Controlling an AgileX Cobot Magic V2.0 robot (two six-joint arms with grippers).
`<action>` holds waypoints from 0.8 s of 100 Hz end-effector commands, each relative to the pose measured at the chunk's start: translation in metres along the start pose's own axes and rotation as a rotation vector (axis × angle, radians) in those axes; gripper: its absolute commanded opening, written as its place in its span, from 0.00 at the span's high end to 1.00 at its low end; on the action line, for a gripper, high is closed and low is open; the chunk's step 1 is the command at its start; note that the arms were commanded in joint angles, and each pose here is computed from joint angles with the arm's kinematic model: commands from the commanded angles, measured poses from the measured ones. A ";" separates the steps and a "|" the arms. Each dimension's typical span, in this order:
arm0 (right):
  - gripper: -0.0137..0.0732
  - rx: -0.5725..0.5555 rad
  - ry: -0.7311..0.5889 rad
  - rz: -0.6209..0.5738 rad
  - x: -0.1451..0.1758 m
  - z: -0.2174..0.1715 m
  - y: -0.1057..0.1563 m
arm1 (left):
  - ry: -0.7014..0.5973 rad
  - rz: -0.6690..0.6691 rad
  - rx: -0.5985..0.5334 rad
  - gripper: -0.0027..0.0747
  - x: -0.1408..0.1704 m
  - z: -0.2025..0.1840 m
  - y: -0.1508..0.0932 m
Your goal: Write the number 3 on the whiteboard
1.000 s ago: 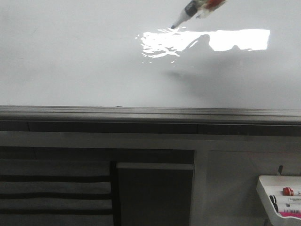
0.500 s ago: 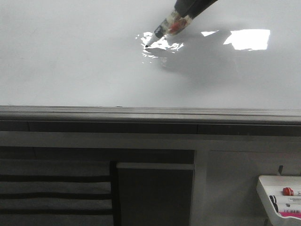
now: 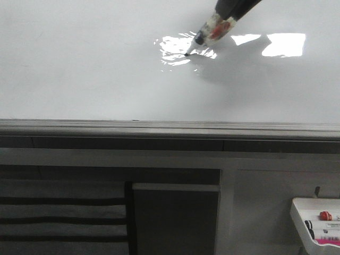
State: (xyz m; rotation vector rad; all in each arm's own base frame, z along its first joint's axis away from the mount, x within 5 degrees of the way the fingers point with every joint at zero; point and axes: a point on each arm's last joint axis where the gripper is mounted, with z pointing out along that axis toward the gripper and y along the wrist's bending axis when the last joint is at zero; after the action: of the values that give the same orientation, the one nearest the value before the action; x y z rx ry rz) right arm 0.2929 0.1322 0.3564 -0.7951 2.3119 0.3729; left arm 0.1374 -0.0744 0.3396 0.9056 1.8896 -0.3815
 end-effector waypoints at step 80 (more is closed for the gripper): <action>0.89 -0.004 -0.151 -0.025 0.019 0.022 0.038 | -0.083 -0.032 -0.037 0.75 -0.013 -0.007 0.003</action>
State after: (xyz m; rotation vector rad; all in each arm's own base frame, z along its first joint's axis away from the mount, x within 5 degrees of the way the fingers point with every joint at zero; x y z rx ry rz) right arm 0.2643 0.1537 0.3076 -0.8393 2.3391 0.4077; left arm 0.1375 -0.0744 0.3397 0.9028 1.8884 -0.3827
